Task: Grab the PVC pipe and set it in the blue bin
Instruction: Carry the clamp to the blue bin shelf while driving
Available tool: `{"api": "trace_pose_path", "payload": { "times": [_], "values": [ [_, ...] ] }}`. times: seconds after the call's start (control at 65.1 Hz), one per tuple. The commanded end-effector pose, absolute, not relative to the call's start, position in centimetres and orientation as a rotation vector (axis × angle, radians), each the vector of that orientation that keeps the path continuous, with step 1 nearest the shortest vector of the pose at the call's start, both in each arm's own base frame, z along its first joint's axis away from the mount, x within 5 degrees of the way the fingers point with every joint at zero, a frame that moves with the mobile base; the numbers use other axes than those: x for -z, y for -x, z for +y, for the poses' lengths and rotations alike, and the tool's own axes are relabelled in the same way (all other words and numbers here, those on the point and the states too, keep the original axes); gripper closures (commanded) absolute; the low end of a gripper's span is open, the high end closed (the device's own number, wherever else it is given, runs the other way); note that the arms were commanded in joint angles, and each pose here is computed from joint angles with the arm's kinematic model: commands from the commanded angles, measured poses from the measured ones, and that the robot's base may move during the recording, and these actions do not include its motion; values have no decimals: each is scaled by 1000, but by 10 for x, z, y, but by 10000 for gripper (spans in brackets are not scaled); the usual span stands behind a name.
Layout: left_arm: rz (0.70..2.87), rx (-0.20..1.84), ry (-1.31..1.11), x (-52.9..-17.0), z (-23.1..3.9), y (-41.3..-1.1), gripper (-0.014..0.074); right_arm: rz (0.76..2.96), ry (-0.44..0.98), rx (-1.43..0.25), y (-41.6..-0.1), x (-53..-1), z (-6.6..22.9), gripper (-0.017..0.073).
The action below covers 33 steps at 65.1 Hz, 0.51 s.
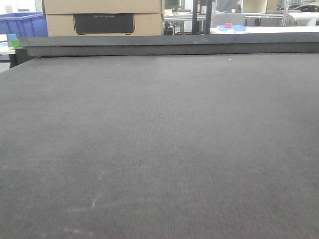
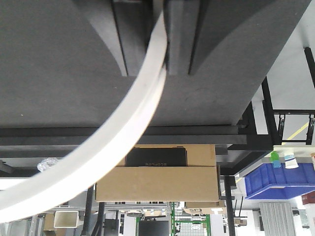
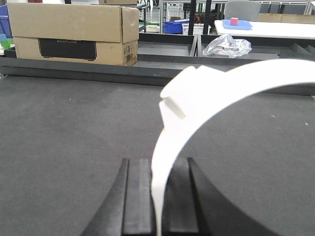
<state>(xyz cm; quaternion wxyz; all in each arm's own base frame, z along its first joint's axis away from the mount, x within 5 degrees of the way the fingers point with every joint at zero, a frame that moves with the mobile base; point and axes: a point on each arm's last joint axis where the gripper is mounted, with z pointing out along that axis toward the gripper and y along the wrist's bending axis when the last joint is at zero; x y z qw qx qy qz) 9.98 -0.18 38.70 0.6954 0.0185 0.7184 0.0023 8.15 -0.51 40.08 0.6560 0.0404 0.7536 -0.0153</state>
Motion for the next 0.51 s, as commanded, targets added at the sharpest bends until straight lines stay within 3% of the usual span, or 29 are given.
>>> {"api": "trace_pose_path", "payload": {
  "times": [0.0,0.492],
  "values": [
    [1568,4,-25,-390,-1,-98,704,1668,-92,47,-81,-405,-6,727],
    [1568,4,-25,-390,-1,-98,704,1668,-92,47,-81,-405,-6,727]
  ]
}}
